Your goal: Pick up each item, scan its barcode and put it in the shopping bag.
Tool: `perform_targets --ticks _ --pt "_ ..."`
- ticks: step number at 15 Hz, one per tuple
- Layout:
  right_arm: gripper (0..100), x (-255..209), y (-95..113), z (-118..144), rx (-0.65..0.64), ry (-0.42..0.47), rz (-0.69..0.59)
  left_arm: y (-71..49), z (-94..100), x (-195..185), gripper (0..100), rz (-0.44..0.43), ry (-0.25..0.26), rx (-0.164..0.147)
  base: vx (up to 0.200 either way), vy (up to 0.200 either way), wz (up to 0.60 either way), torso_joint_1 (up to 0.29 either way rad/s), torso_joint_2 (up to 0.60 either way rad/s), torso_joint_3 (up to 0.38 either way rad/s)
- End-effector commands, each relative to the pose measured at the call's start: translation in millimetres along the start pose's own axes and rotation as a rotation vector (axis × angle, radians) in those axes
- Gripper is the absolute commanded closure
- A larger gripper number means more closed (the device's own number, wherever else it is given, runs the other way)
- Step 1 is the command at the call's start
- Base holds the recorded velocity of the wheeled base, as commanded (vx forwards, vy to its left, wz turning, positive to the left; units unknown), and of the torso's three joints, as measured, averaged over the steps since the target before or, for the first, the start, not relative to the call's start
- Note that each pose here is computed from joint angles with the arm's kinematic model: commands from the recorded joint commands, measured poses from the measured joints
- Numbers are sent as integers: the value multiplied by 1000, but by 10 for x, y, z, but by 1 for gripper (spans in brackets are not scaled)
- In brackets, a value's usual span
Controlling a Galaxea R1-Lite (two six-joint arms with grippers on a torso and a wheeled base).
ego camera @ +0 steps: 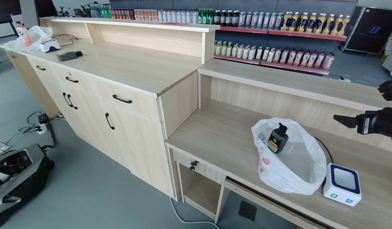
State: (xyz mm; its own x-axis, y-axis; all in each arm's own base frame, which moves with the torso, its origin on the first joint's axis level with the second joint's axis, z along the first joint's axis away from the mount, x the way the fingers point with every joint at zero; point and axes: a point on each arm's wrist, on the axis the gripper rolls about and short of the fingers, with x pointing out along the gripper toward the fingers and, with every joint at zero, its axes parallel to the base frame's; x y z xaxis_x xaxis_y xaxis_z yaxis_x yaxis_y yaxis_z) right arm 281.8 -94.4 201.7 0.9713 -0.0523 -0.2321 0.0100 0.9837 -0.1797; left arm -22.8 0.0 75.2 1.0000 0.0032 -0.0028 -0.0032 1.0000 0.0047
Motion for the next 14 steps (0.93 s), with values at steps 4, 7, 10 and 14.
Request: perform_targets --ticks 4,7,10,14 --pt "0 -259 -451 696 420 152 -592 0 -1 0 0 0 0 0 0 0 -600 5 2 -1" --pt "0 83 -765 455 572 297 -852 0 -1 0 0 0 0 0 0 0 -600 4 1 2" --pt "0 468 -1090 -135 605 326 -884 0 -1 0 0 0 0 0 0 0 -200 1 1 -1" --pt "0 695 -1296 -582 627 246 -739 0 -1 0 0 0 0 0 0 0 0 0 0 0"
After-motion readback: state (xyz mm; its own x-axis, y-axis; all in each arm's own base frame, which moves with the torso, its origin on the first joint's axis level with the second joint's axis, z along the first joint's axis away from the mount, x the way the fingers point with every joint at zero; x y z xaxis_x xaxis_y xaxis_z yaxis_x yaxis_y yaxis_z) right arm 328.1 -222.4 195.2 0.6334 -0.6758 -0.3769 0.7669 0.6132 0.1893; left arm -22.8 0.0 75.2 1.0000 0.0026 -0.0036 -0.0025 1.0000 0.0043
